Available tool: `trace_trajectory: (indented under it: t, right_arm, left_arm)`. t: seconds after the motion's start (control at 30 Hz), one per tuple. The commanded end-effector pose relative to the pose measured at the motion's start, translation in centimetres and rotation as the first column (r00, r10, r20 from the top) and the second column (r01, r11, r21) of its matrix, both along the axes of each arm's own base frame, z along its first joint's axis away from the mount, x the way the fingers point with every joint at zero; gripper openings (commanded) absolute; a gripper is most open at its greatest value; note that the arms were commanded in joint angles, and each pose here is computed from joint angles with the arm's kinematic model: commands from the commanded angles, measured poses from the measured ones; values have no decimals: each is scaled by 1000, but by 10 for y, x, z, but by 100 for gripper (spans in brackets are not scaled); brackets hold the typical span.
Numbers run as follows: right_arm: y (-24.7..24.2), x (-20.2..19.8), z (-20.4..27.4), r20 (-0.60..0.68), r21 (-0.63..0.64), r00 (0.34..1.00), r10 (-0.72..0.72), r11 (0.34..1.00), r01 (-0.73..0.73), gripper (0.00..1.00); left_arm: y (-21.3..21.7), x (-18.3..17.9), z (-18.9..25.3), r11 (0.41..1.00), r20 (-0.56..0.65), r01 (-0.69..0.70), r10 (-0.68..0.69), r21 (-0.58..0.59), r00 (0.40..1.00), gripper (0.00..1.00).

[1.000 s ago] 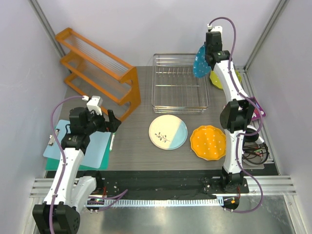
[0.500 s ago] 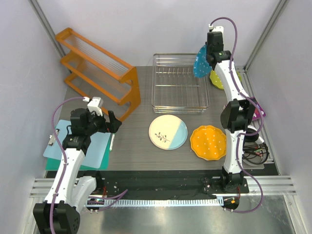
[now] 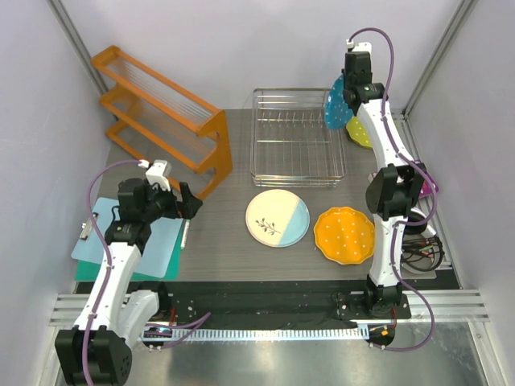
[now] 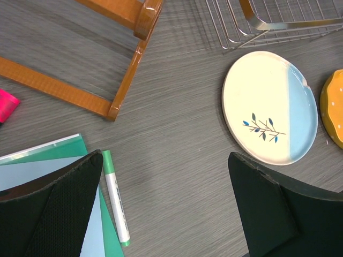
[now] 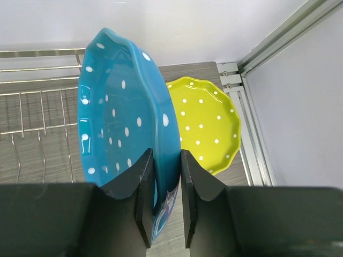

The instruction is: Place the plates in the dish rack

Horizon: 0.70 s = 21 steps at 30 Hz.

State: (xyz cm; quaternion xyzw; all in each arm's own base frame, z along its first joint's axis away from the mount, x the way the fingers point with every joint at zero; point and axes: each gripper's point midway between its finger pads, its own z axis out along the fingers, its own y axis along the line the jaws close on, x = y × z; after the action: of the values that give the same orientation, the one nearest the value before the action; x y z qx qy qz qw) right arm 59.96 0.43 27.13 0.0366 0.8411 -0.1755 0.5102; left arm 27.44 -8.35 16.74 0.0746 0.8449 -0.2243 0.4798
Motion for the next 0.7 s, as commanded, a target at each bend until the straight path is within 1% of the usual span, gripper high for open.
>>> trace_trajectory:
  t: [0.0,0.13,0.17,0.2,0.27,0.3,0.43,0.57,0.6,0.63,0.67]
  right_arm:
    - [9,-12,55,106,-40,994,17,999,-13,1]
    - [26,-8,44,85,-66,996,34,997,-28,1]
    - [29,-5,35,69,-76,997,31,997,-25,1]
    - [26,-6,36,73,-95,997,-2,995,9,1]
    - [36,-5,25,41,-112,999,-3,994,7,1]
    - [37,-6,29,51,-120,998,-20,992,26,1]
    - [52,-9,21,30,-131,1000,1,991,2,1]
    - [57,-12,7,-3,-140,1000,1,990,-2,1]
    - [59,-13,5,-8,-142,1000,3,990,-4,17]
    - [60,-13,3,-16,-147,1000,7,989,-9,29]
    - [61,-14,3,-21,-152,1000,9,988,-12,40]
  left_arm:
    - [-4,9,13,1000,54,17,-16,-18,998,99]
    - [-3,10,17,1000,67,8,-6,-19,998,100]
    - [-3,9,18,1000,70,5,-4,-21,998,99]
    - [-3,8,19,1000,71,4,-2,-24,997,99]
    - [-3,5,21,1000,79,-1,4,-29,997,100]
    - [-3,4,21,1000,79,-2,4,-29,997,100]
    - [-1,-1,23,1000,89,-11,13,-24,996,100]
    - [-1,-1,25,1000,94,-18,20,-21,995,99]
    - [-2,-1,25,999,86,-25,28,-32,996,99]
    - [-3,0,29,999,88,-20,23,-38,996,99]
    - [-6,-1,28,999,77,-8,12,-44,997,100]
